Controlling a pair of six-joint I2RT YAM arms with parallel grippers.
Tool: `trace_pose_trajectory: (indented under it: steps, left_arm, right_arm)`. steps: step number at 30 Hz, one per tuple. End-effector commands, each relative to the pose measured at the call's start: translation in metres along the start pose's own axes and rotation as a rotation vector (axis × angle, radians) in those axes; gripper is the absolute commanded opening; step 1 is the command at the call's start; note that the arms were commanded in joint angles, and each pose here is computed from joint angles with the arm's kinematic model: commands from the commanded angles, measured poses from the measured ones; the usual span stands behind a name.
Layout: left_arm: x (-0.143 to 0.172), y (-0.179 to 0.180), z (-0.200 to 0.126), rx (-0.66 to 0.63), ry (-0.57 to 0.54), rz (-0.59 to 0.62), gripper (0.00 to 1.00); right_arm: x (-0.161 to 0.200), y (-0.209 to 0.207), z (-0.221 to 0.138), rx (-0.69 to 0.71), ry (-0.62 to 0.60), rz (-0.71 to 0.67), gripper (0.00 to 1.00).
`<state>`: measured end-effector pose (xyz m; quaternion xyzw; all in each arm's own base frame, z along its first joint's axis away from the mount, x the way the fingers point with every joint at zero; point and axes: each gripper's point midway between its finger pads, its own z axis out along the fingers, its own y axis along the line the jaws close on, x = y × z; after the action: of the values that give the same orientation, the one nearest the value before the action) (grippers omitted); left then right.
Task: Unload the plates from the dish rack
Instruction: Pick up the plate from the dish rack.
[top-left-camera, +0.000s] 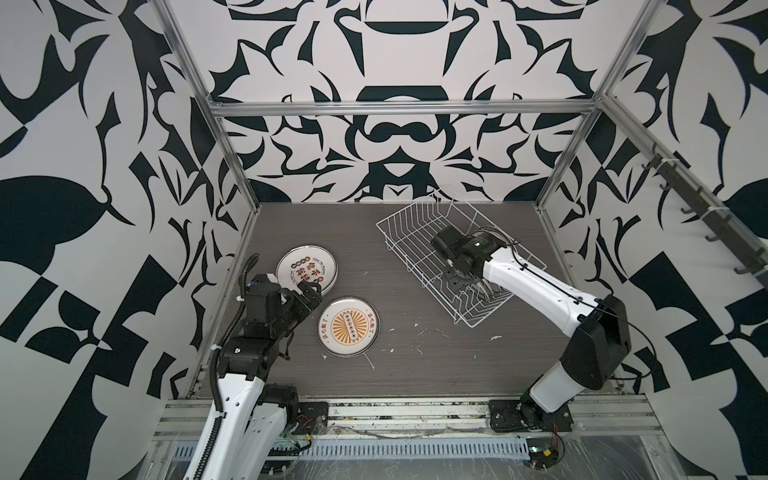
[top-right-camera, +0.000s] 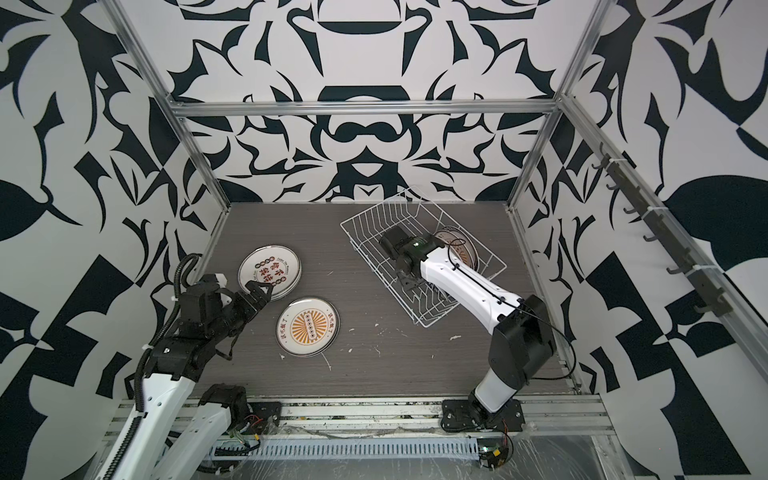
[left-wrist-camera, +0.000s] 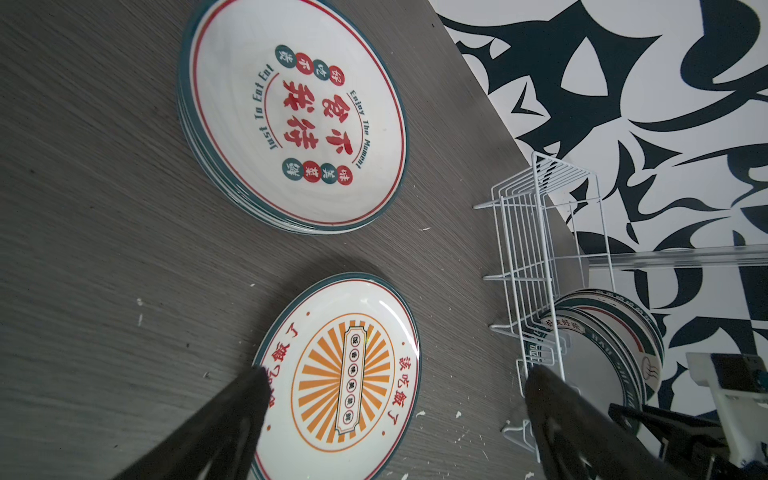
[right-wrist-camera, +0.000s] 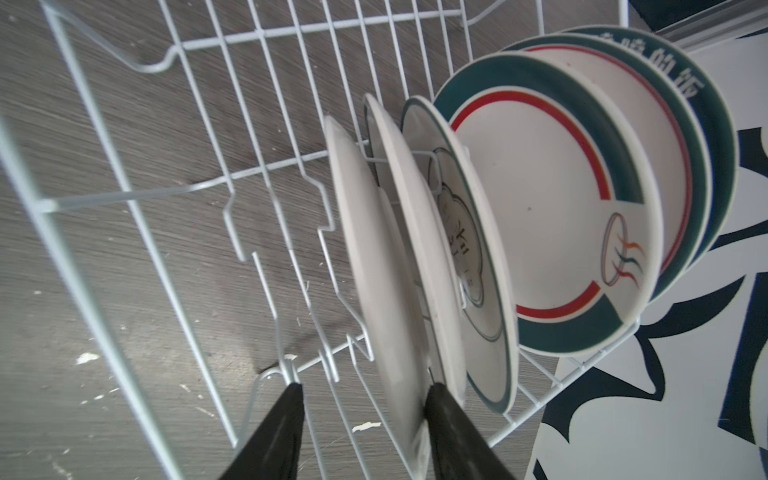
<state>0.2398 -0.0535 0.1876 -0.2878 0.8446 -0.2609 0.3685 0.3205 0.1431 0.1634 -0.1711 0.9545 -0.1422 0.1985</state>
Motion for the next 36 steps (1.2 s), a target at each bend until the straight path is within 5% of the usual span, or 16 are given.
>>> trace_pose_trajectory:
  steps: [1, 22, 36]
  left_arm:
    - [-0.002, 0.008, 0.0, -0.044, -0.014, -0.001, 0.99]
    - [-0.008, 0.017, 0.0, -0.091, -0.045, 0.043, 0.99]
    - [-0.013, 0.013, -0.01, -0.117, -0.043, 0.079, 0.99]
  right_arm:
    - [0.0, -0.005, 0.007, 0.027, 0.002, 0.005, 0.49]
    - [0.0, -0.019, 0.017, 0.135, -0.006, -0.016, 0.11]
    - [-0.007, -0.036, -0.032, 0.088, -0.131, 0.005, 0.0]
